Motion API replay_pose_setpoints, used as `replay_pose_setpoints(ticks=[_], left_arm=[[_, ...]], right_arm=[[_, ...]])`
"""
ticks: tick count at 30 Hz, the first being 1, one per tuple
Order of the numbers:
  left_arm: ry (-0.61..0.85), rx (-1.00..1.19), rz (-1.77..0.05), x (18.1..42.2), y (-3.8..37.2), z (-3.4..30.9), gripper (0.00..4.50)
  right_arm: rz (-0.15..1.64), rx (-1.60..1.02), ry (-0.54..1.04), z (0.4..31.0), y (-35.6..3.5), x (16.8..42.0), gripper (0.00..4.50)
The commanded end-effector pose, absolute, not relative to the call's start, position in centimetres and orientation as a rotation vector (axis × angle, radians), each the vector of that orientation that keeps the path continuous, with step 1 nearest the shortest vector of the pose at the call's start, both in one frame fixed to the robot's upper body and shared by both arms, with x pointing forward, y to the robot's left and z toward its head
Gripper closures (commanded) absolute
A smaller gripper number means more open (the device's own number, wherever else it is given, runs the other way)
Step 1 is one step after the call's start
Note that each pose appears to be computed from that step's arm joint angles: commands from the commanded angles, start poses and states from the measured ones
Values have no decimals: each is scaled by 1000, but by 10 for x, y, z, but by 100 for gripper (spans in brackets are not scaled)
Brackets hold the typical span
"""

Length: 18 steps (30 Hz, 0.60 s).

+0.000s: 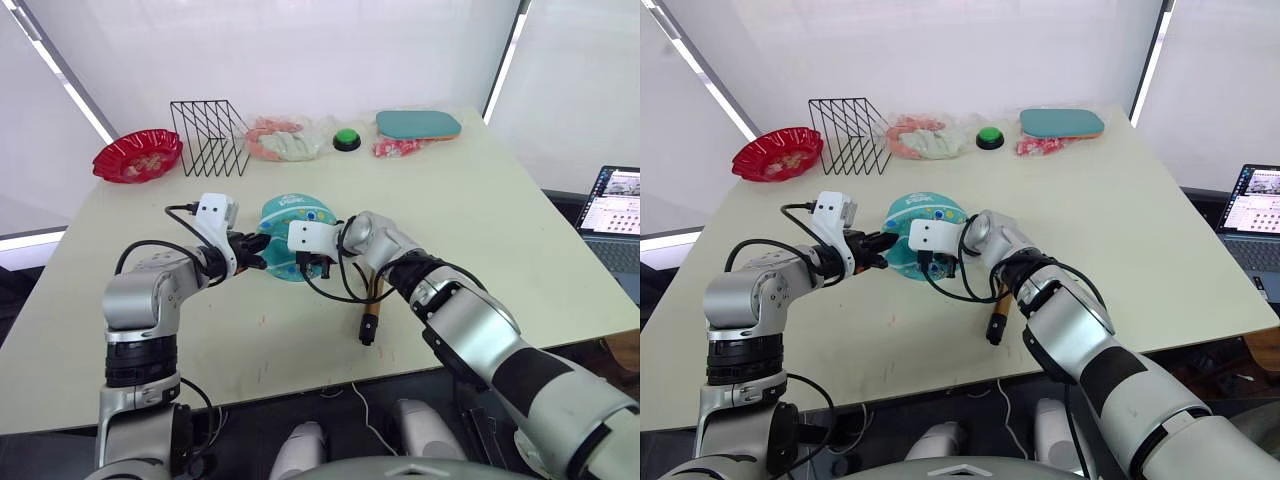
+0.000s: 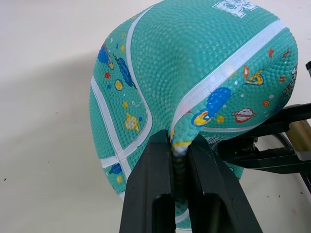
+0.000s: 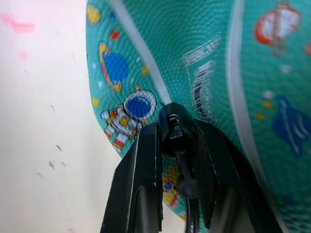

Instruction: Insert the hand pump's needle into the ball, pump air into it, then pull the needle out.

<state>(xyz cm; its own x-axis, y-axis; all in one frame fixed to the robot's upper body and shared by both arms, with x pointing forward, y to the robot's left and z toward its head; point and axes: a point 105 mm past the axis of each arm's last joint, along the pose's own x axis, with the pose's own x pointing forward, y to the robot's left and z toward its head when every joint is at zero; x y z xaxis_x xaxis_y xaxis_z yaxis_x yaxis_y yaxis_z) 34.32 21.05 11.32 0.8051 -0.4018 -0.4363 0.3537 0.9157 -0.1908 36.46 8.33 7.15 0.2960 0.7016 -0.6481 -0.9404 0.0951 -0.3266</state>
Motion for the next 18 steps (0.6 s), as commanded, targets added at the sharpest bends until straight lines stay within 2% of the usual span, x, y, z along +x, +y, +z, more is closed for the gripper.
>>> replay_pose_setpoints(ticks=[1,8,13,18], left_arm=[[639,-234,-616,329,158,77,450],[672,-295,-730,321,121,79,450],[682,-310,-772,317,107,78,450],[700,-328,-830,312,94,79,450]], right_arm=[[1494,-570,341,71,145,302,416],[1415,-563,296,88,124,303,416],[1286,-634,315,92,83,315,416],[1230,-672,328,96,56,316,416]])
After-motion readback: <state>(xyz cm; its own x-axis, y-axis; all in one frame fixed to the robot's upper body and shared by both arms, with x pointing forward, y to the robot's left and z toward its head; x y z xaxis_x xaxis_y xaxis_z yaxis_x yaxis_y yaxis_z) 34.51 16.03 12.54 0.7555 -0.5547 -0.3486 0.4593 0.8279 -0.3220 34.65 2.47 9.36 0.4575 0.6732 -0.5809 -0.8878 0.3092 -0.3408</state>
